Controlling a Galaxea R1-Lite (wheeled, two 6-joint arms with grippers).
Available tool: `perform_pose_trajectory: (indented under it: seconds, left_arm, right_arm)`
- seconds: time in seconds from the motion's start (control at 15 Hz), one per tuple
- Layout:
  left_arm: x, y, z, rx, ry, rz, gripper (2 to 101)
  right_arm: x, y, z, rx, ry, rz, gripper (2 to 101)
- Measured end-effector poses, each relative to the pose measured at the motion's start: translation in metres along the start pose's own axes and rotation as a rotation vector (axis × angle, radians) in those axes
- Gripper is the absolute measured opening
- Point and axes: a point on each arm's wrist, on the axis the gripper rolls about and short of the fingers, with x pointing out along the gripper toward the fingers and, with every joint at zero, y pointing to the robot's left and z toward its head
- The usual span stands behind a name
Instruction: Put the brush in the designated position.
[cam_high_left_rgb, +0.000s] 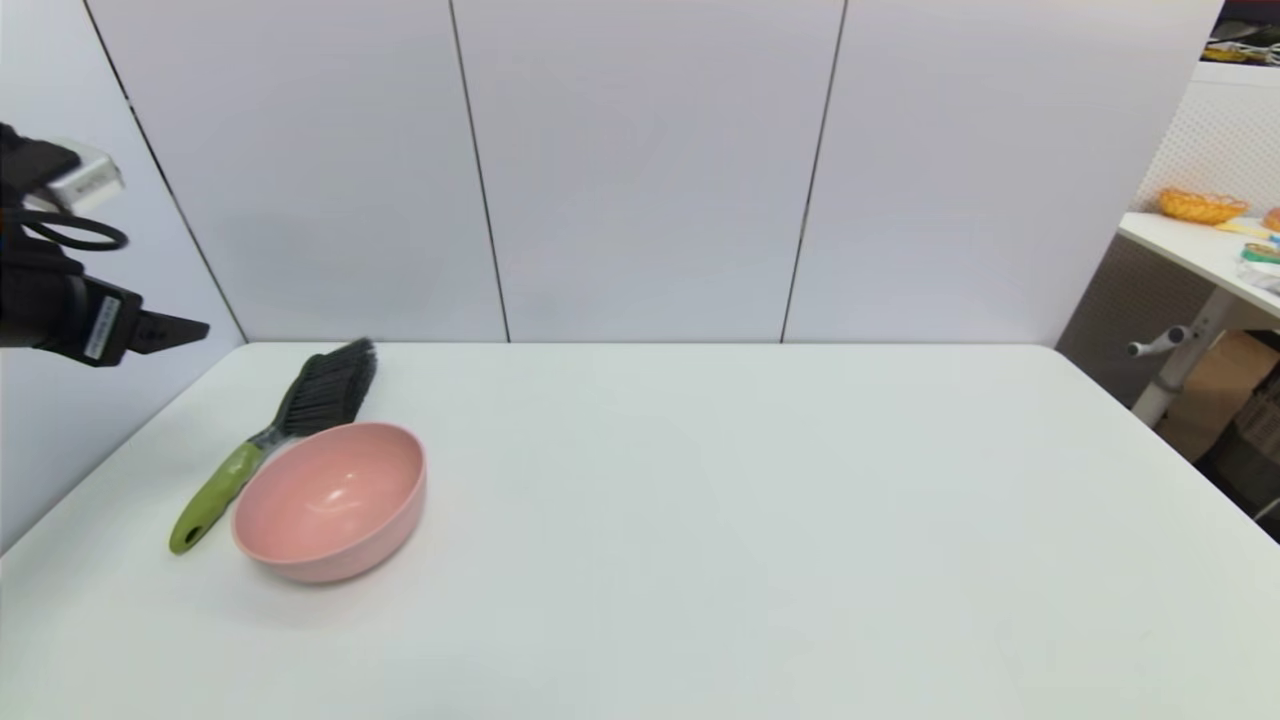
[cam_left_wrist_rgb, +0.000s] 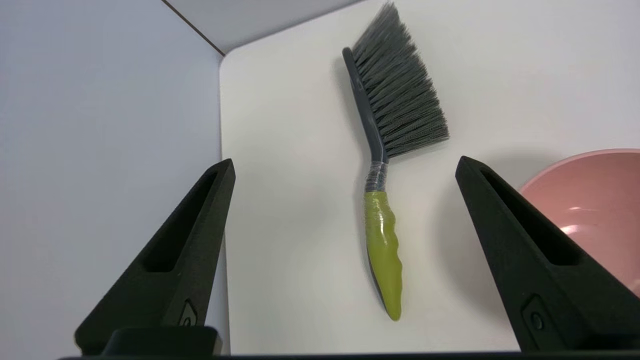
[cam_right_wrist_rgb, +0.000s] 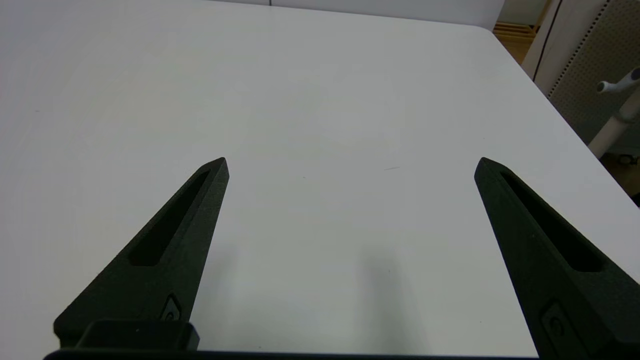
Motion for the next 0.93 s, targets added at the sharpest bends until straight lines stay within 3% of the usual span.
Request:
perform_pose_trajectory:
  seconds: [0.27, 0.47, 0.93]
  left_arm:
    - [-0.095, -0.020, -0.003, -0.052, -0.156, 0.058, 92.9]
    - [-0.152, -0.047, -0.026, -0.092, -0.278, 0.039, 94.5]
    - [-0.211, -0.104, -0.140, -0.086, -0.445, -0.077, 96.5]
  right_arm:
    - [0.000, 0.000, 0.000, 0.000, 0.000, 0.000, 97.3]
    - [0.000, 0.000, 0.000, 0.000, 0.000, 0.000, 97.3]
    - [0.000, 0.000, 0.000, 0.000, 0.000, 0.000, 97.3]
